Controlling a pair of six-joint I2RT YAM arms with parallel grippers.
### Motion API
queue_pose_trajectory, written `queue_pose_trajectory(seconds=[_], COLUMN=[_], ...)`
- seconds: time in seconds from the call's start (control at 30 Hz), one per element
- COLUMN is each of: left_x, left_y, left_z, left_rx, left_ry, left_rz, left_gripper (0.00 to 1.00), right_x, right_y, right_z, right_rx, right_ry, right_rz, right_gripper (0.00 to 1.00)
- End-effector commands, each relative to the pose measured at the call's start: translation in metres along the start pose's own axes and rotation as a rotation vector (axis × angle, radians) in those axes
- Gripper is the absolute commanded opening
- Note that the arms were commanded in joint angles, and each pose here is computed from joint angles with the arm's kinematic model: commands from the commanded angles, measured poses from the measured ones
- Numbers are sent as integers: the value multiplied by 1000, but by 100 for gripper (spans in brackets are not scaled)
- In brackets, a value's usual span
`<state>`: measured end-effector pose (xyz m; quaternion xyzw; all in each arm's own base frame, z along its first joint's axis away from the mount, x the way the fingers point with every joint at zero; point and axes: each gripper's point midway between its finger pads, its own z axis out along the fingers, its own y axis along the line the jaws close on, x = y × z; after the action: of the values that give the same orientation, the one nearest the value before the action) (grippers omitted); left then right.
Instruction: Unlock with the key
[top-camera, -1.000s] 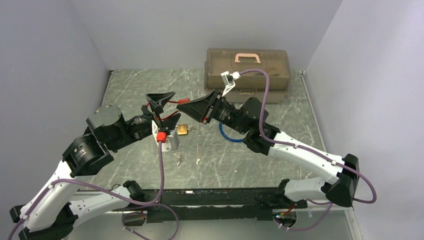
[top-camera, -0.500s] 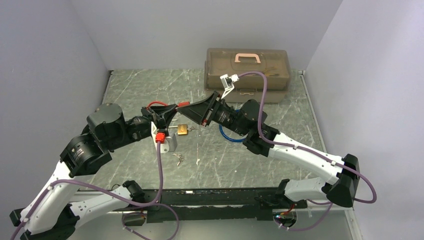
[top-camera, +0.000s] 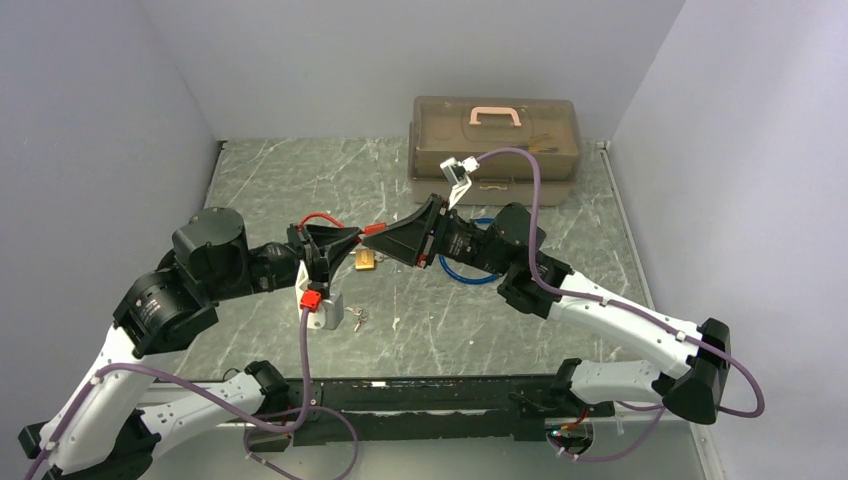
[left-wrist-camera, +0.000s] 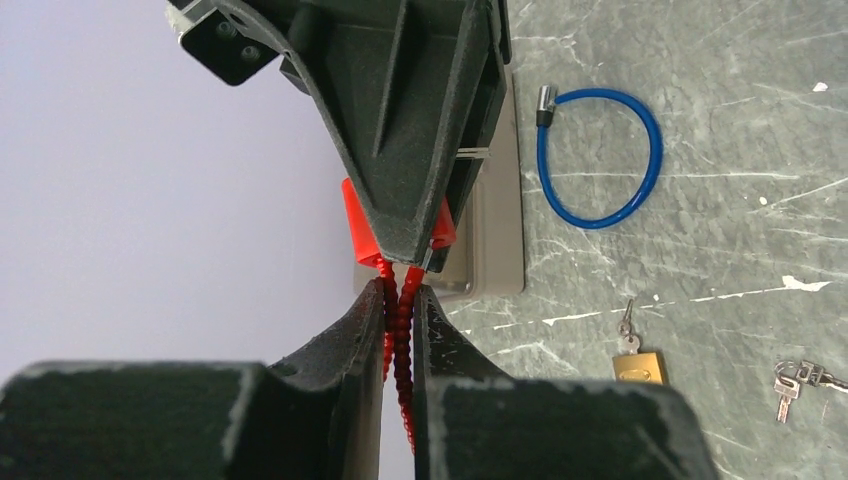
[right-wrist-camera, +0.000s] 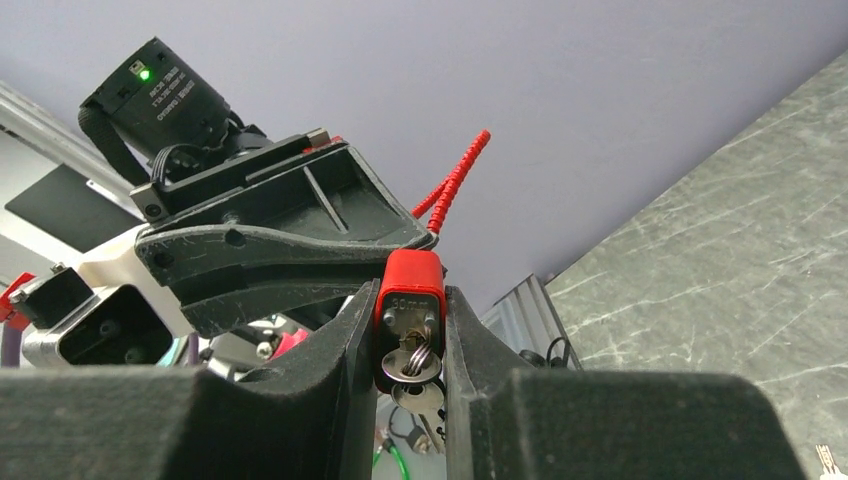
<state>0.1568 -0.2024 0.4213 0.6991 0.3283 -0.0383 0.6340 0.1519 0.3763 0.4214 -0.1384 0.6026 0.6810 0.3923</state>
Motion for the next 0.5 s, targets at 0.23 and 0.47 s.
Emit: queue_pose_trajectory(seconds=[0.23, 0.47], left_x=[-7, -38], left_y=[16, 23], left_z=[-36, -42], left_rx=[-95, -114], left_ry=[33, -111], left_rz=[14, -163], left_gripper=[79, 89], right_x=[-38, -46], right_y=[36, 34], right_z=[-25, -19], right_rx=[-125, -121], right_ry=[-90, -133], right_rz=[-38, -2], right_gripper=[0, 0])
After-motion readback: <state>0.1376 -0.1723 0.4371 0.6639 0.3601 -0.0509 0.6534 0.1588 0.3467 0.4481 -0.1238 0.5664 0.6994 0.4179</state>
